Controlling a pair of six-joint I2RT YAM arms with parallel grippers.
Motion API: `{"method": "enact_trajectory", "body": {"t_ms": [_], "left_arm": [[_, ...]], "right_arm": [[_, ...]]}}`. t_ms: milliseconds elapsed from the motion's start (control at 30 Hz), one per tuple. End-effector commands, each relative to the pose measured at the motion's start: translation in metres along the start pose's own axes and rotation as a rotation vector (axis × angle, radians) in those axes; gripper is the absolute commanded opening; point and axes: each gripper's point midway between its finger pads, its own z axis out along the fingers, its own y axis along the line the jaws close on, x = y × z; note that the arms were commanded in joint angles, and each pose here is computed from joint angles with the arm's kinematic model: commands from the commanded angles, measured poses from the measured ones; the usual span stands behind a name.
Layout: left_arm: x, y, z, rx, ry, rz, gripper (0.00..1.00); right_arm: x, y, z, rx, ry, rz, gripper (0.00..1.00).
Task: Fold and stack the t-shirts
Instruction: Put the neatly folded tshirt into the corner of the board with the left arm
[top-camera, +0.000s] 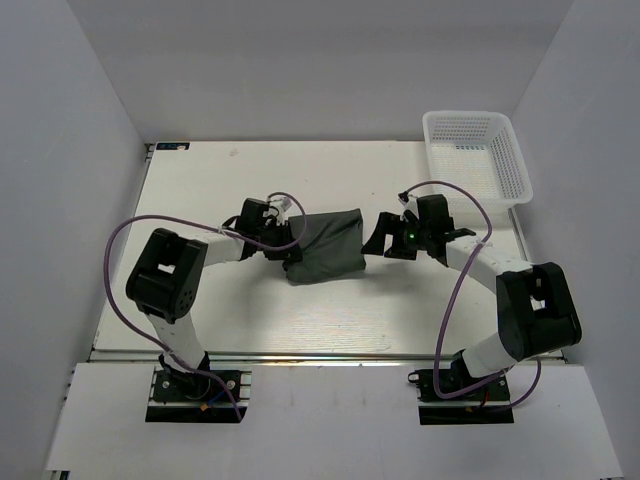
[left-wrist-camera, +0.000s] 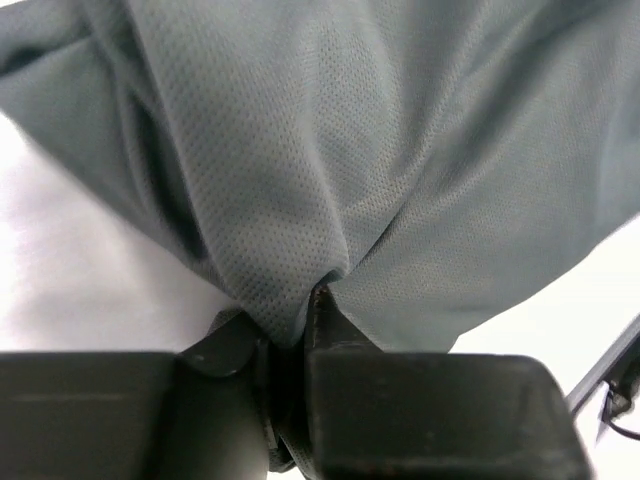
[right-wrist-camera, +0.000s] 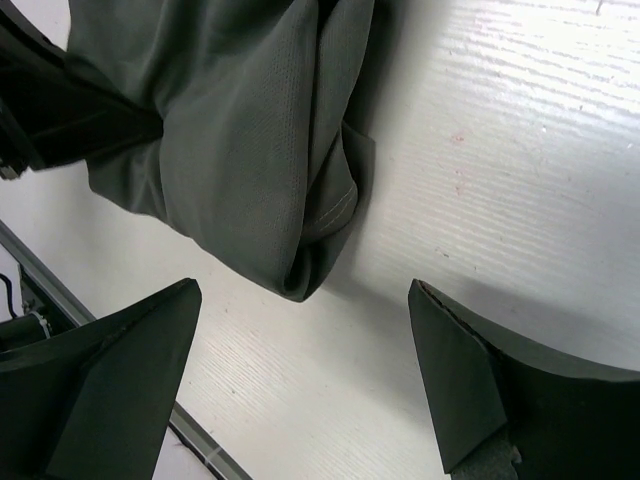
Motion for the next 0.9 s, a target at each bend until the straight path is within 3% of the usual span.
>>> {"method": "enact_trajectory", "body": {"t_ms": [0, 100, 400, 667, 867], "left_arm": [[-0.022, -0.006, 0.001, -0.001, -0.039, 0.05, 0.16], [-0.045, -0.006, 0.001, -0.014, -0.064, 0.093, 0.12], [-0.144, 0.064, -0.036, -0.434, -0.164, 0.24, 0.0], [-0.182, 0.175, -0.088, -0.81, -0.107, 0.218, 0.0], [-0.233, 0.237, -0.121, -0.893, -0.134, 0.218, 0.0]], "right_arm": [[-0.004, 0.0, -0.004, 0.005, -0.025, -0.035, 0.9], [-0.002, -0.002, -0.005, 0.006, -0.019, -0.032, 0.9], [0.0, -0.011, -0.011, 0.047, -0.032, -0.056, 0.9], [-0.005, -0.014, -0.014, 0.068, -0.033, -0.059, 0.9], [-0.017, -0.017, -0.019, 0.108, -0.042, -0.067, 0.9]]}}
